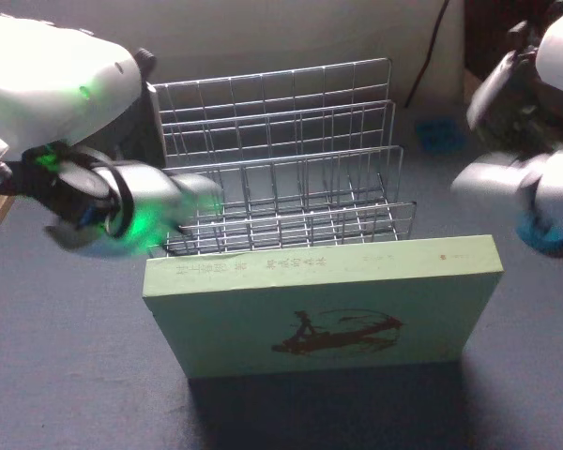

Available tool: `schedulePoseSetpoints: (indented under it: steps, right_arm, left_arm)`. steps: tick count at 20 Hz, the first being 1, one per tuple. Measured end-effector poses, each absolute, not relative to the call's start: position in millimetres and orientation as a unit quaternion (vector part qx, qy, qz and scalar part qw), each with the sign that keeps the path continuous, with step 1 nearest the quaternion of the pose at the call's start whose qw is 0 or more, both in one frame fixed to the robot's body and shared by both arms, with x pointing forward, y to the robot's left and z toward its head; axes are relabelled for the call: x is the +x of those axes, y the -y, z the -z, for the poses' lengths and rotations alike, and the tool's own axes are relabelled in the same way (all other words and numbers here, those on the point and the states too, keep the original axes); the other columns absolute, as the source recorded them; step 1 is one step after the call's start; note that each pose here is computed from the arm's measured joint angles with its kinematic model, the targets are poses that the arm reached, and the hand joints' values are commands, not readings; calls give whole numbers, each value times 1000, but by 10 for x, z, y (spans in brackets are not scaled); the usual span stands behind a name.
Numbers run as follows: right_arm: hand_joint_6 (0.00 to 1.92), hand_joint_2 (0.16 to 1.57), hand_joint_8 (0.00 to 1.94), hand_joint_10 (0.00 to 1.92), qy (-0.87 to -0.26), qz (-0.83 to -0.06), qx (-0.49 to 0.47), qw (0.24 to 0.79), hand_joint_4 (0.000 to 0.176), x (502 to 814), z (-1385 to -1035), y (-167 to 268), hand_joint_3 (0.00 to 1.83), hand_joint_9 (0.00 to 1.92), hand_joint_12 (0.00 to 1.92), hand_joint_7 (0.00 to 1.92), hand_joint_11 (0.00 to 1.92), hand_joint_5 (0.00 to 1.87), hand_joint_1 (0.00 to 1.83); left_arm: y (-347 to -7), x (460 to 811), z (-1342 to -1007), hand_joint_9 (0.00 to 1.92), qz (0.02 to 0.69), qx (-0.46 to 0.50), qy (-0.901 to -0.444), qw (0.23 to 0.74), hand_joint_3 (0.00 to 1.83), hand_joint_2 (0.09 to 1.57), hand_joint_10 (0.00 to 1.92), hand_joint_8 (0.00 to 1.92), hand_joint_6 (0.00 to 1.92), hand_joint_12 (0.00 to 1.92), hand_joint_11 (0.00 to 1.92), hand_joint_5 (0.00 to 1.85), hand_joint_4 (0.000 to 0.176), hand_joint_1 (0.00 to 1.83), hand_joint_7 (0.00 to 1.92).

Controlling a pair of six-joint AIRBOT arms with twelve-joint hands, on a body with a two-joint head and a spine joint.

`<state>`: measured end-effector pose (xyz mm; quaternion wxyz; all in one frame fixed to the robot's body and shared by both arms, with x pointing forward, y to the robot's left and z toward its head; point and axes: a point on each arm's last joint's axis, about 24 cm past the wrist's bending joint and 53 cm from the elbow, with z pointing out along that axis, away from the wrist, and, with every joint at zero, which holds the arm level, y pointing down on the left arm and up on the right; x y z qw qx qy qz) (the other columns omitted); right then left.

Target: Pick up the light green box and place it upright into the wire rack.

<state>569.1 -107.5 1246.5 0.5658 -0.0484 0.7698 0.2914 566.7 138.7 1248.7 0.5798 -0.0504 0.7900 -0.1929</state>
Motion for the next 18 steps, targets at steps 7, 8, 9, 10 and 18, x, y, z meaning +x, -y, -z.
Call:
schedulePoseSetpoints:
  steps: [7,8,9,10,18]
  right_arm:
    - [2,1039,0,2,-771,-304,-26,559,0,5695,-12495,1035,16,163,869,228,0,212,94]
    - [1,1042,1,1,-770,-310,-23,557,0,5696,-12532,983,13,162,849,223,0,208,90]
    - [0,1050,0,1,-772,-314,-21,553,0,5694,-12538,925,14,162,840,218,0,197,88]
    - [0,1053,1,1,-777,-314,-19,546,0,5693,-12516,847,14,162,838,218,0,195,87]
    - [0,958,0,1,-815,-294,-13,499,0,5609,-12312,356,0,130,760,202,0,178,548]
  left_arm:
    - [-1396,5664,-12452,260,187,-46,-793,578,7,1148,1,7,5,631,0,337,30,82,312]
    - [-1413,5686,-12447,260,187,-48,-793,577,6,1148,1,7,4,630,0,337,30,83,313]
    - [-1445,5719,-12449,260,185,-50,-793,579,6,1148,1,8,4,630,0,336,30,84,315]
    - [-1505,5753,-12454,259,179,-52,-792,581,5,1148,0,7,1,630,0,330,31,86,316]
    - [-1905,5915,-12478,247,150,-58,-787,595,3,1148,0,0,0,626,0,310,30,89,301]
